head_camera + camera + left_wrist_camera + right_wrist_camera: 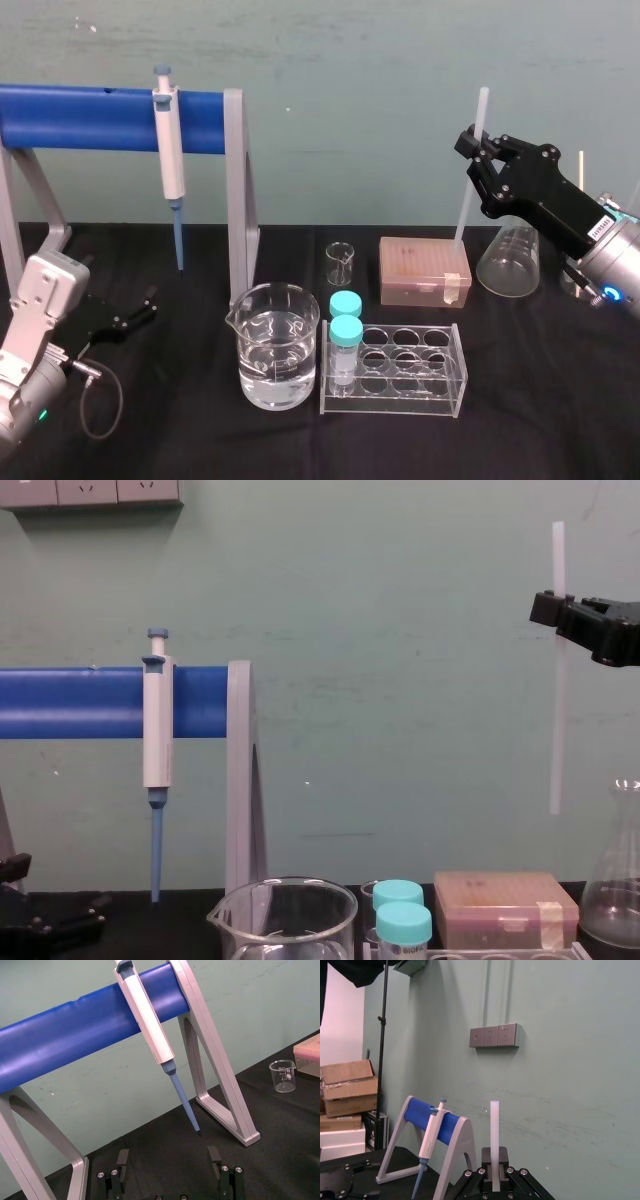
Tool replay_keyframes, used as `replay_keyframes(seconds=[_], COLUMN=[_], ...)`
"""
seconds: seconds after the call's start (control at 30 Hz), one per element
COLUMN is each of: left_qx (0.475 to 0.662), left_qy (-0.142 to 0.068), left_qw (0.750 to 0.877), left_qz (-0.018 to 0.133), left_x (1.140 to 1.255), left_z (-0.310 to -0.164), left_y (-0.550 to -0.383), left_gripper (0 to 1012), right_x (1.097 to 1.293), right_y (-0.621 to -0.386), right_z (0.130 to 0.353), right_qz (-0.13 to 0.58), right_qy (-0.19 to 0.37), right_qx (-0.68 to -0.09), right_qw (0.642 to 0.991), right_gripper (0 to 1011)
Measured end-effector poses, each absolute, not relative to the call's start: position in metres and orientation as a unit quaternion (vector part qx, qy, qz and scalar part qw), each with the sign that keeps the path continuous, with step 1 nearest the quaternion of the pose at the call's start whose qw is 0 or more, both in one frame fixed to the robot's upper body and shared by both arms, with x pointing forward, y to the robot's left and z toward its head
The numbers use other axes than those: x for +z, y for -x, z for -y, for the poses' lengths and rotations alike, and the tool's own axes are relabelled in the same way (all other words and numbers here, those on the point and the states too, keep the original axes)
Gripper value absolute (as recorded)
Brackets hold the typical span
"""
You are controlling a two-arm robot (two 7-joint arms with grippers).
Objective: Pick up the stirring rod with one hand, then place it down.
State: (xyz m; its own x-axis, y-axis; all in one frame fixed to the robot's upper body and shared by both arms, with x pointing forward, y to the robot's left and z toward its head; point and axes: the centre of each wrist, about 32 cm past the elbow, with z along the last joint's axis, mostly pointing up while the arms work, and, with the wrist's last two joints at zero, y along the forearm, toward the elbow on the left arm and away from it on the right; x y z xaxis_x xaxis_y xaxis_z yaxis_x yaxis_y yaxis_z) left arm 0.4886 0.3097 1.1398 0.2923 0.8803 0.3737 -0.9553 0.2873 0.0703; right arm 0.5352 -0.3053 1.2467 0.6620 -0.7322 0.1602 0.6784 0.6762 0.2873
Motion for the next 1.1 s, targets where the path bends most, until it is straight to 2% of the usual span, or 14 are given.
replay_keyframes(seconds=[1.1], left_qx=[0.580], left_qy=[-0.141], left_qw=[0.791], left_qz=[0.132], left_x=[1.1398], left_z=[-0.3097], left_y=[-0.4886], left_gripper=[1000], right_x=[1.2465], right_y=[-0.5398], right_z=[0.3073], right_qz=[0.131], right_qy=[-0.100], right_qx=[-0.388], right_qw=[0.907], right_gripper=[72])
